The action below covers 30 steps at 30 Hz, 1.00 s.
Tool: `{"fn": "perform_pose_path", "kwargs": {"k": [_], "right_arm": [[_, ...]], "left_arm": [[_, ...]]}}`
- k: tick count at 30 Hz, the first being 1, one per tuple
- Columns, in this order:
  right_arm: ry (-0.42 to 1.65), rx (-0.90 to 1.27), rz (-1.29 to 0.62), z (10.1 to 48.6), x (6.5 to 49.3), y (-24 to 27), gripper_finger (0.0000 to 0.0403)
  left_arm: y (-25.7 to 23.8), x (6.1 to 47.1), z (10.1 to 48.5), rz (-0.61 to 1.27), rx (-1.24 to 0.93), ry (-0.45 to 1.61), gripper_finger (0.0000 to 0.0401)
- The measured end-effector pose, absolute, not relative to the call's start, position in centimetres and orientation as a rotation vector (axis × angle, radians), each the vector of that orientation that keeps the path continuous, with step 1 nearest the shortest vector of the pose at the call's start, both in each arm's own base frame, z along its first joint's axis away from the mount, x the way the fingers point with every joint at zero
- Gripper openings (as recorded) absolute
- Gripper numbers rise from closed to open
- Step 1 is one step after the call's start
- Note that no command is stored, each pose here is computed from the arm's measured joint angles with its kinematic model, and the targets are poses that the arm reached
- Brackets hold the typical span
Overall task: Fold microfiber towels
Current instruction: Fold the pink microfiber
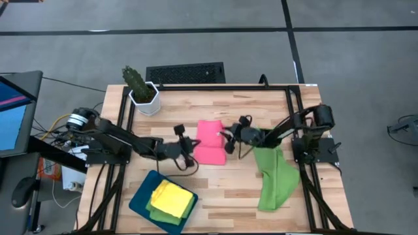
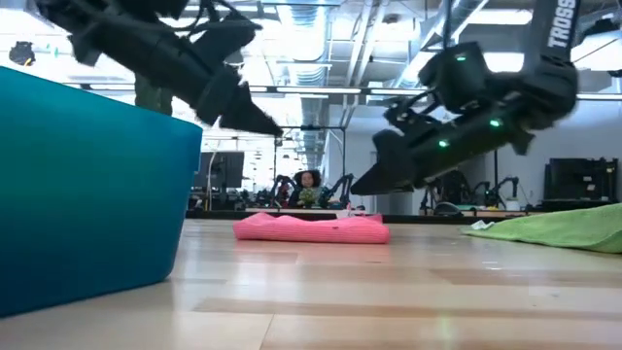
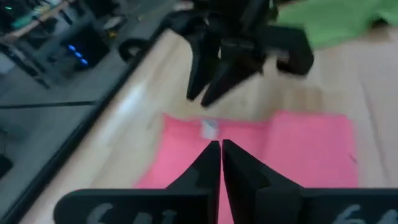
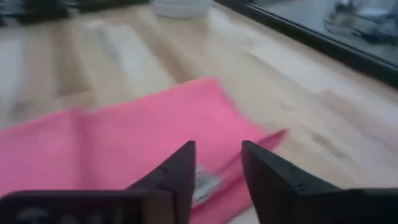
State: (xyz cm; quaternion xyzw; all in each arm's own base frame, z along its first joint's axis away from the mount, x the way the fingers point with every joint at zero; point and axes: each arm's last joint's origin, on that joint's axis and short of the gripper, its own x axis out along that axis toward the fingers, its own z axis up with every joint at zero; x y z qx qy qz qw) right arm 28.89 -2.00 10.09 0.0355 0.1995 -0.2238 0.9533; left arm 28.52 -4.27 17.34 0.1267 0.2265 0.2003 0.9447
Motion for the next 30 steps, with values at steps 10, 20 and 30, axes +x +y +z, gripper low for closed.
{"fn": "perform_pose_path", "kwargs": {"k": [10,20,30], "right_arm": [[0.578,0.213,-0.574,12.1,30.5,-6.0,0.0264],[0.673,0.237,-0.601,9.7,31.1,-6.3,0.0269],[0.704,0.251,-0.617,8.8,31.0,-6.3,0.0268]], "left_arm": [[5.1,29.1,16.0,0.324,-0.113,0.499,0.01],[10.0,29.3,11.6,0.444,-0.229,0.548,0.0206],[11.7,28.9,8.8,0.486,-0.326,0.591,0.0216]]}}
